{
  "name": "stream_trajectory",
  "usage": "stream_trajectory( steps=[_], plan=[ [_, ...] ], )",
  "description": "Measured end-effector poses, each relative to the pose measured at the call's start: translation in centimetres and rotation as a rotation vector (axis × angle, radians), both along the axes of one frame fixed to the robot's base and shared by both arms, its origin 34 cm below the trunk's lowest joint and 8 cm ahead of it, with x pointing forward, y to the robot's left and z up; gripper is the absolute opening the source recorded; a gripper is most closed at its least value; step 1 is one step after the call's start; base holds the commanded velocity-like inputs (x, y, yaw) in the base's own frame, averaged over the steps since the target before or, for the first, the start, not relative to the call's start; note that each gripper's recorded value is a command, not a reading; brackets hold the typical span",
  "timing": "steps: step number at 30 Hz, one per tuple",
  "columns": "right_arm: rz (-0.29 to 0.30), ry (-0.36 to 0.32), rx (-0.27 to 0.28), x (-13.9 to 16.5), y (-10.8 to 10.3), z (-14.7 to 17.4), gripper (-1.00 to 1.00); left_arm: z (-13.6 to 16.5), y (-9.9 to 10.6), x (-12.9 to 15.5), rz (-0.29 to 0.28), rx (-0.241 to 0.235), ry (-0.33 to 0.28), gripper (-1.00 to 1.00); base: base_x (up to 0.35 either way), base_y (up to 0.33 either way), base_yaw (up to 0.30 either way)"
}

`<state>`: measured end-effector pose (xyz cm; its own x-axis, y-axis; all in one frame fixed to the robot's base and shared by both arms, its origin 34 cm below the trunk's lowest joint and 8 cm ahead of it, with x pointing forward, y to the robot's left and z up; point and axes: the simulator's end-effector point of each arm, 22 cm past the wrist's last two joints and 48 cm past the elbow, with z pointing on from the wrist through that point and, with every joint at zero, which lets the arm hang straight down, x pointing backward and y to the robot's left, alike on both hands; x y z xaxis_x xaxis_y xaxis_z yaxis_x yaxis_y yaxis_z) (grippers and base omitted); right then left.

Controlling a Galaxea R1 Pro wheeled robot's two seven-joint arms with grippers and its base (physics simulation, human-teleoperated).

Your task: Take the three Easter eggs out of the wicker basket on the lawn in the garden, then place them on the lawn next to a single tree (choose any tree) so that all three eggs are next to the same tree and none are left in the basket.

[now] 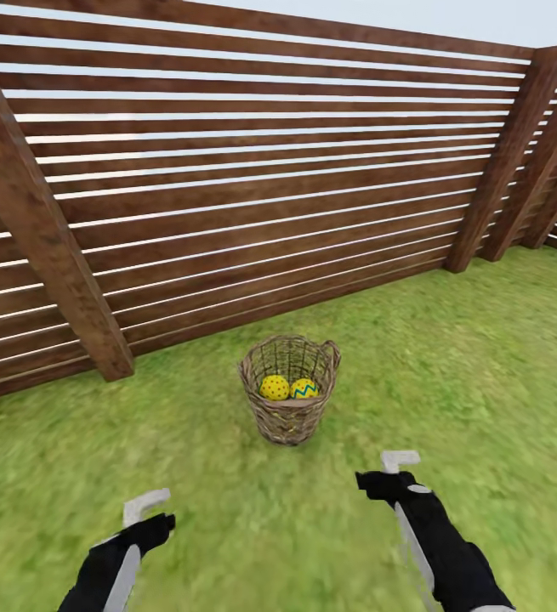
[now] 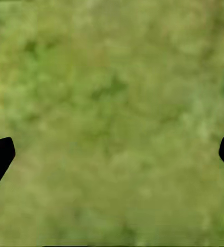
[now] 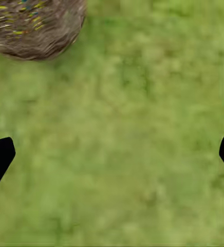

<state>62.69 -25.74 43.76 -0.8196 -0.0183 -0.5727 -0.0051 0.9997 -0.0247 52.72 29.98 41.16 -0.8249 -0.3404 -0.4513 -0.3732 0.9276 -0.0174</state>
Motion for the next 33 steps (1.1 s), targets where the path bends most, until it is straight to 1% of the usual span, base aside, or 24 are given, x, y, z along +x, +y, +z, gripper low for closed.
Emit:
stream_trajectory(
  steps=[1,2,3,4,6,7,10,14,20,26,33],
  plan=[
    [-0.001,0.037,0.000,-1.5,0.0,-0.6,1.00,1.1,0.1,0.8,-0.004,0.002,-0.011,1.00,0.000,0.000,0.000],
    [-0.001,0.060,0.000,-1.1,0.0,0.1,1.00,3.5,0.4,2.4,-0.013,0.007,-0.041,1.00,0.000,0.000,0.000],
    [-0.001,0.070,-0.001,0.2,0.0,1.2,1.00,5.7,0.6,3.9,-0.018,0.012,-0.076,1.00,0.000,0.000,0.000],
    [-0.002,0.081,0.000,1.4,-0.1,2.3,1.00,7.2,0.8,4.9,-0.021,0.014,-0.099,1.00,0.000,0.000,0.000],
    [-0.004,0.101,0.001,3.3,-0.1,3.8,1.00,9.1,0.8,6.9,-0.027,0.015,-0.133,1.00,0.000,0.000,0.000],
    [-0.005,0.113,0.001,3.7,0.0,4.1,1.00,9.9,0.8,7.9,-0.030,0.016,-0.147,1.00,0.000,0.000,0.000],
    [-0.003,0.145,-0.003,3.8,0.0,3.8,1.00,11.5,0.8,9.8,-0.035,0.021,-0.179,1.00,0.000,0.000,0.000],
    [-0.002,0.153,-0.006,4.1,-0.1,4.0,1.00,12.0,1.0,10.4,-0.035,0.021,-0.188,1.00,0.027,-0.024,0.000],
    [-0.004,0.137,-0.006,4.6,-0.3,4.6,1.00,11.7,0.0,10.4,-0.039,0.000,-0.180,1.00,0.220,-0.183,0.000],
    [-0.007,0.140,-0.008,4.6,-0.5,4.6,1.00,11.9,-1.6,10.7,-0.077,-0.005,-0.183,1.00,0.276,-0.222,0.000],
    [-0.009,0.140,-0.009,4.6,-0.6,4.6,1.00,11.9,-2.8,10.9,-0.104,-0.010,-0.184,1.00,0.280,-0.225,0.005]
  ],
)
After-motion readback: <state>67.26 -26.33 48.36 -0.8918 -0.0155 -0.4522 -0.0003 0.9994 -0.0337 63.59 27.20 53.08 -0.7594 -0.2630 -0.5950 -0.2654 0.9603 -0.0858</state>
